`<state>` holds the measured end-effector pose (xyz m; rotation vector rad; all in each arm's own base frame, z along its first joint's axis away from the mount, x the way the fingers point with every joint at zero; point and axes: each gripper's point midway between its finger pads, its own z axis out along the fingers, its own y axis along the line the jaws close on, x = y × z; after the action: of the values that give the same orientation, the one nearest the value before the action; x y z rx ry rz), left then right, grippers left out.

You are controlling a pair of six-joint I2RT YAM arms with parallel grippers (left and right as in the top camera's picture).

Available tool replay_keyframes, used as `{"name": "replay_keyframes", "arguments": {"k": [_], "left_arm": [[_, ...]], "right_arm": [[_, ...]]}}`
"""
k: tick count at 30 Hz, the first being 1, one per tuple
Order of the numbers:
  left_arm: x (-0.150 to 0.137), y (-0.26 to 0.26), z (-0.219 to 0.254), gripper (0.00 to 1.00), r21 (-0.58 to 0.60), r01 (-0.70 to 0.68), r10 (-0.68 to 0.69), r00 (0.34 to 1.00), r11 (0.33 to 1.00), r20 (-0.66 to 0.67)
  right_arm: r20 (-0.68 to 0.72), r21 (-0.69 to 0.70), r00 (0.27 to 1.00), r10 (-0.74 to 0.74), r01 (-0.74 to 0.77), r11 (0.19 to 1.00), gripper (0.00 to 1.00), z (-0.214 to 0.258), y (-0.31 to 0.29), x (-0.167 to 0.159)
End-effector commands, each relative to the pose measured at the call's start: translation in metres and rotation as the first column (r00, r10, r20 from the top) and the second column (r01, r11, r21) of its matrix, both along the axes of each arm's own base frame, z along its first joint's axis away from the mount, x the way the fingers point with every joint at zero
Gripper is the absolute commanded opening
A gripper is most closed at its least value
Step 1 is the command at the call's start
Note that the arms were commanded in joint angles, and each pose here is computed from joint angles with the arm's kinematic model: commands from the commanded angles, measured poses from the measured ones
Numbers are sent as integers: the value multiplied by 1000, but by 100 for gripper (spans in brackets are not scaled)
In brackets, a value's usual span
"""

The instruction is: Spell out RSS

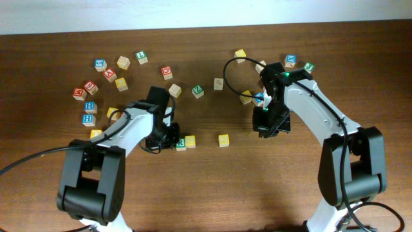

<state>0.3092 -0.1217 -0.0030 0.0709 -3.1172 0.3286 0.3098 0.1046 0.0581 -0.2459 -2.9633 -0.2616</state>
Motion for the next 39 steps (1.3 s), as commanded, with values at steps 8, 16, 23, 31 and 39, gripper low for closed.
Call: {"name": "replay_keyframes", "arguments": {"k": [8,16,23,31,39], "left_arm": [[-8,-27,-16,0,-19,32,-33,999,999,-17],[-11,-52,-15,0,-36,102,-101,995,994,17],[-9,-55,-15,0,-40,107,-106,994,993,26],[-10,-61,-17,0,-76,111,-110,994,991,17],[-11,-62,-18,0,-79,111,-110,994,991,15]], "right_arm": [[-10,9,1000,3,-2,1000,4,-4,7,-3],[3,8,999,-41,41,999,4,-4,8,2],[9,9,999,-37,37,999,4,-4,11,3],[36,-61,998,-52,54,997,4,-7,18,3],[71,-42,996,-56,59,997,4,-32,30,2]]}}
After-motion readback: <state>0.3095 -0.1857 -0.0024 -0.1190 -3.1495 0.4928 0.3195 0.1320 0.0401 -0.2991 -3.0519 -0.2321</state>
